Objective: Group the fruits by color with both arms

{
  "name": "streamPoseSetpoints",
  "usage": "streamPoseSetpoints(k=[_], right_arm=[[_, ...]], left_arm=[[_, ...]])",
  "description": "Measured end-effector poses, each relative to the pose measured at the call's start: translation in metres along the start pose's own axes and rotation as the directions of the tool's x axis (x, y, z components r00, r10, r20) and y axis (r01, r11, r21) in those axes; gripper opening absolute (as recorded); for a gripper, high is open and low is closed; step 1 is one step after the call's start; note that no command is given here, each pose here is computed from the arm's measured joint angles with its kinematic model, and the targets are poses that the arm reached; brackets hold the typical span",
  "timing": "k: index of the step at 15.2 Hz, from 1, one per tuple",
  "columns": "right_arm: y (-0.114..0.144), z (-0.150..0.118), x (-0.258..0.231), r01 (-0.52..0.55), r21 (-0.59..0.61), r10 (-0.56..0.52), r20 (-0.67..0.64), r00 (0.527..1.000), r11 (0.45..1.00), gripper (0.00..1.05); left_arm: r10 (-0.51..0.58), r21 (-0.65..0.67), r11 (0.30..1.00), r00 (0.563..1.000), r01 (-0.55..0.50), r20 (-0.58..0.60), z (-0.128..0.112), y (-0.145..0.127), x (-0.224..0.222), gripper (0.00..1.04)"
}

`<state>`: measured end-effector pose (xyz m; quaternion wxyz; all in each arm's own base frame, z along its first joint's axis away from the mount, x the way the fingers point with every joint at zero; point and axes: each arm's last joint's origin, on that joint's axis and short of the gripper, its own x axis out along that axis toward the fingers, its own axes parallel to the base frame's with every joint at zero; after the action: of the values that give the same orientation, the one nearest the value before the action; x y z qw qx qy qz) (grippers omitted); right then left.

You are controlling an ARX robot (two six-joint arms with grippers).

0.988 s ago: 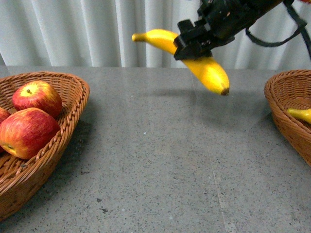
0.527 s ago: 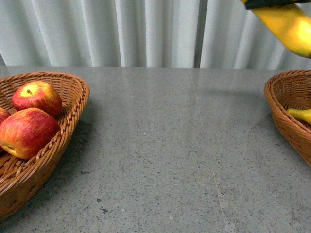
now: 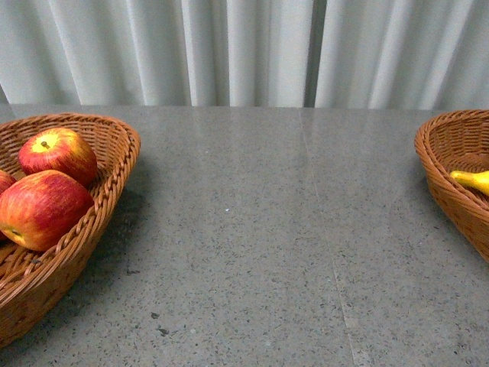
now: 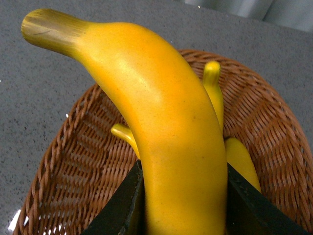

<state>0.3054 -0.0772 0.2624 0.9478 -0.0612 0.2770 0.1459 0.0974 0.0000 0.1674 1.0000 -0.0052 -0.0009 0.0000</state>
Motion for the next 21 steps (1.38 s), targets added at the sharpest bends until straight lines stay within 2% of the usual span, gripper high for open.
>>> streamPoseSetpoints(k=[2, 8, 10, 13, 16, 19, 20, 21], right_arm=[[-0.004, -0.012, -0.006, 0.003, 0.017, -0.003, -0.018, 1.000, 1.000, 0.36], [0.004, -0.004, -0.007, -0.031, -0.020, 0.031, 0.011, 0.999, 0.999, 0.97], [0.003, 0.004, -0.013, -0.019, -0.019, 0.020, 0.041, 0.999, 1.000, 0.97], [0.008, 0.030, -0.042, -0.003, -0.021, 0.007, 0.182, 0.983, 1.000, 0.98], [0.012, 0.041, -0.078, 0.009, -0.014, -0.004, 0.332, 0.943, 1.000, 0.98], [0.038, 0.011, -0.116, -0.015, 0.050, -0.008, 0.441, 0.897, 0.999, 0.98], [0.053, -0.007, -0.122, 0.058, 0.064, -0.083, 0.492, 0.866, 0.996, 0.92], [0.066, -0.028, -0.127, 0.162, 0.114, -0.198, 0.515, 0.834, 0.980, 0.81]], left_arm=[[0.000, 0.000, 1.000, 1.000, 0.000, 0.000, 0.000, 0.000, 0.000, 0.98], [0.000, 0.000, 1.000, 1.000, 0.000, 0.000, 0.000, 0.000, 0.000, 0.98], [0.000, 0.000, 1.000, 1.000, 0.000, 0.000, 0.000, 0.000, 0.000, 0.98], [0.000, 0.000, 1.000, 1.000, 0.000, 0.000, 0.000, 0.000, 0.000, 0.98], [0.000, 0.000, 1.000, 1.000, 0.000, 0.000, 0.000, 0.000, 0.000, 0.98], [0.000, 0.000, 1.000, 1.000, 0.000, 0.000, 0.000, 0.000, 0.000, 0.98], [0.000, 0.000, 1.000, 1.000, 0.000, 0.000, 0.000, 0.000, 0.000, 0.98], [0.000, 0.000, 1.000, 1.000, 0.000, 0.000, 0.000, 0.000, 0.000, 0.98]])
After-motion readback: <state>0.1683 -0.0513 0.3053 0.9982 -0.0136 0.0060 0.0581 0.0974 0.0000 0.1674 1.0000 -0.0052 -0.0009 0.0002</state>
